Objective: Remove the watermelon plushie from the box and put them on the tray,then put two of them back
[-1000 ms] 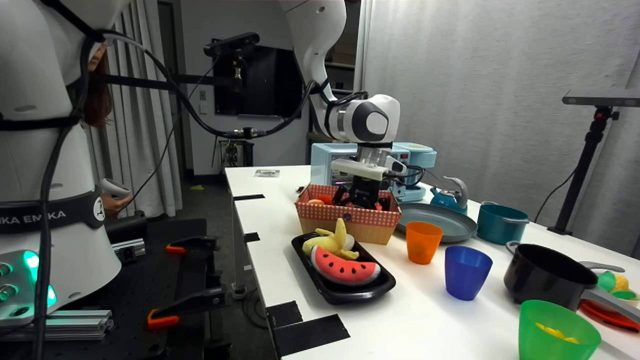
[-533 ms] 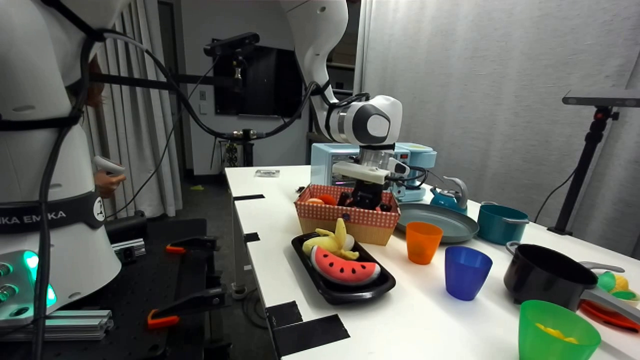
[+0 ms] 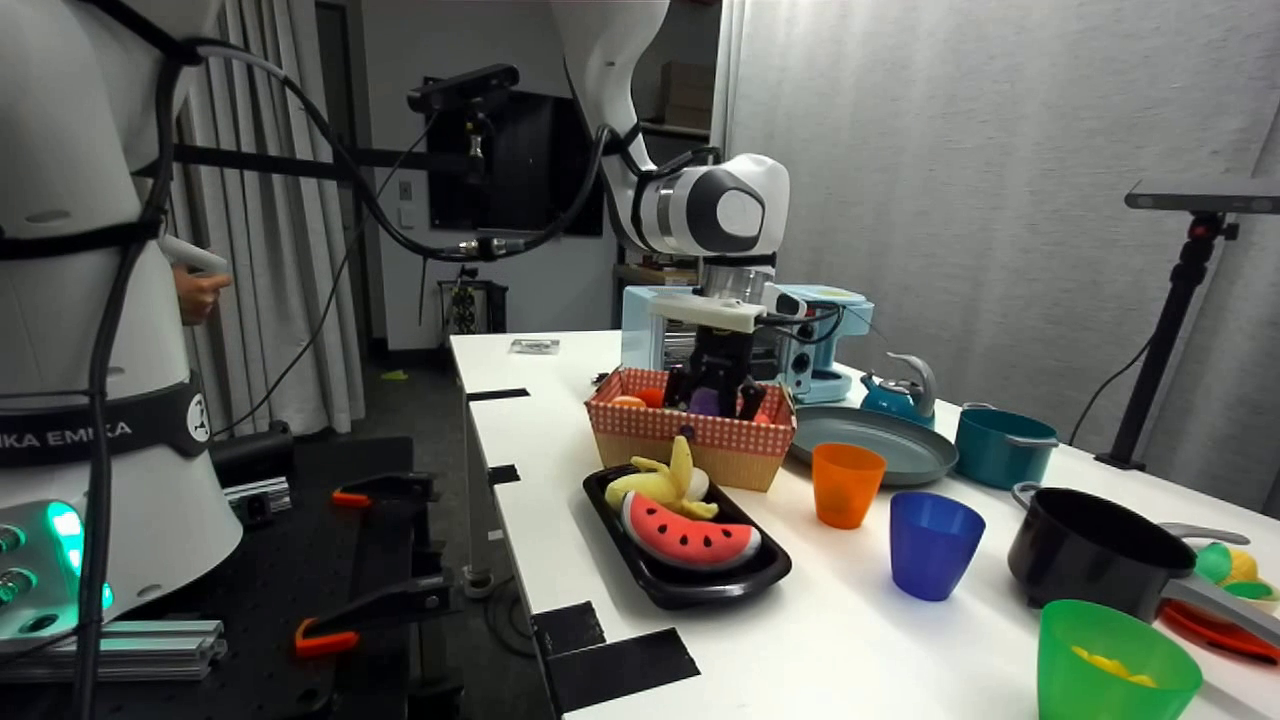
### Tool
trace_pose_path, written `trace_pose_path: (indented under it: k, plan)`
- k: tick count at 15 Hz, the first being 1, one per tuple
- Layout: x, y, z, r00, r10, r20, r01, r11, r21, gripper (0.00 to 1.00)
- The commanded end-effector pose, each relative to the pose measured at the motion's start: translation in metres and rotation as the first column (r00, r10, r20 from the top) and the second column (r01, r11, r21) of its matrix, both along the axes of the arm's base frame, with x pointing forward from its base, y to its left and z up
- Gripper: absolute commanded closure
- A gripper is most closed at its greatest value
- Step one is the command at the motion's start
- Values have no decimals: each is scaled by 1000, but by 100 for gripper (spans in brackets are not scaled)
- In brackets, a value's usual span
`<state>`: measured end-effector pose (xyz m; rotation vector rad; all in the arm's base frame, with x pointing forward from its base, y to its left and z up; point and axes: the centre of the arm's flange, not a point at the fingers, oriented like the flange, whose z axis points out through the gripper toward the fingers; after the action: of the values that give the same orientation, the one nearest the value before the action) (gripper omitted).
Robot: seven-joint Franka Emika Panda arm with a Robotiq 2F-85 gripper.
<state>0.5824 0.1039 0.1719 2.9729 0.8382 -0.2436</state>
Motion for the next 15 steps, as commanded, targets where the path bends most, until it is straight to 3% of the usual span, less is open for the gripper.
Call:
trace_pose_path:
  k: [1,8,15]
  plan:
    - [-32,1,49,1000,-4,26,5,1000,-16,99]
    - [-50,-4,105,995,-9,103,13,999,-37,100]
    - [-40,-31,134,981,-59,187,83,989,-121,100]
